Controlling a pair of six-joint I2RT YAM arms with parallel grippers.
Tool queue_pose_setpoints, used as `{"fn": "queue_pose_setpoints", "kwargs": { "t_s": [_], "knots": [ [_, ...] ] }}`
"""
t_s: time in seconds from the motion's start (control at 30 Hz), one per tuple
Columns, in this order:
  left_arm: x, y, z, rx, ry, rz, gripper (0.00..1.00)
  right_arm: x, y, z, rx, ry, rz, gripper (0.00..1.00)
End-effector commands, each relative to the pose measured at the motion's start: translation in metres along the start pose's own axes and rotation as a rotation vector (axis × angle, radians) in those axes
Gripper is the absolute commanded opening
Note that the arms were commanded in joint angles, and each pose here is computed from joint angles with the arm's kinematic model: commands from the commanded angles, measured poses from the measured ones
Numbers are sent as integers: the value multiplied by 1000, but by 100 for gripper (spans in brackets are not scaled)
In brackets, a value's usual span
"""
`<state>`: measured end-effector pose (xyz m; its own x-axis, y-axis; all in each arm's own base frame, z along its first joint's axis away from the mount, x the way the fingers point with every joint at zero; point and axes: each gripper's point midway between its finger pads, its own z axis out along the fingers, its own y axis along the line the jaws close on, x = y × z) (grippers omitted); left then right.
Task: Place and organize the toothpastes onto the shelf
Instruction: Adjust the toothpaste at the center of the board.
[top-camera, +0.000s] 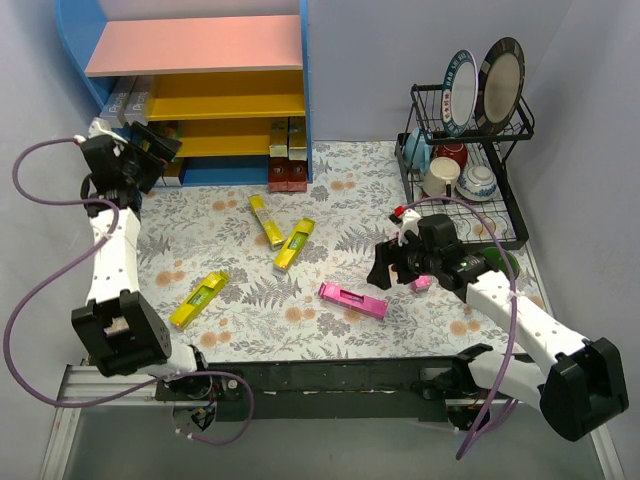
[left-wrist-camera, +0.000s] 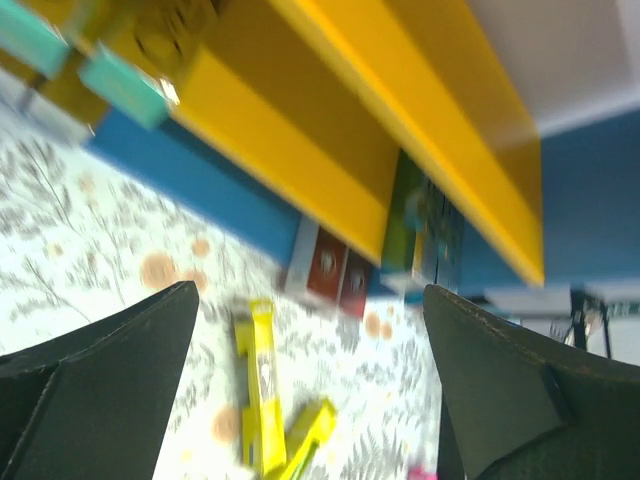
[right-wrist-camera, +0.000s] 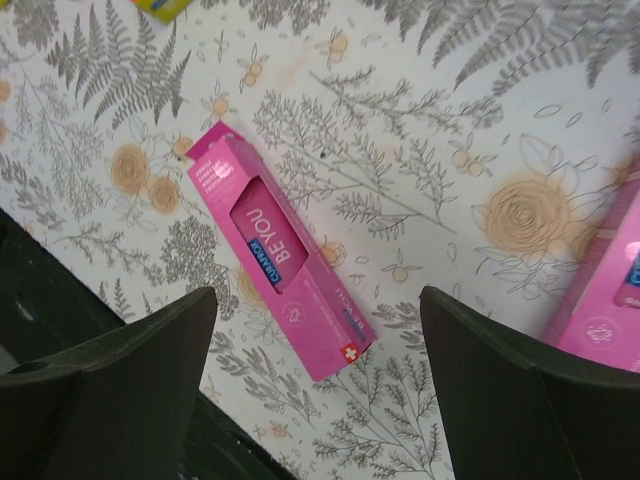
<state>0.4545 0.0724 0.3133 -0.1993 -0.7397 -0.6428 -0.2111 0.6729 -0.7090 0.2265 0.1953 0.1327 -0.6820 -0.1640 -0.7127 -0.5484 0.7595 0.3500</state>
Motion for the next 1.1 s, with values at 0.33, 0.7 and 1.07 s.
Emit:
{"fn": "queue_pose_setpoints", "kwargs": {
  "t_s": [0.33,0.7,1.07],
  "knots": [
    [164,-38,-106,205,259,265,98,63,31,18,-98,355,-121,89],
    [217,8,-122,203,275,381,98,76,36,64,53,524,-394,89],
    [244,30,-121,186,265,422,98,113,31,91,144,674,-519,80]
  ]
}}
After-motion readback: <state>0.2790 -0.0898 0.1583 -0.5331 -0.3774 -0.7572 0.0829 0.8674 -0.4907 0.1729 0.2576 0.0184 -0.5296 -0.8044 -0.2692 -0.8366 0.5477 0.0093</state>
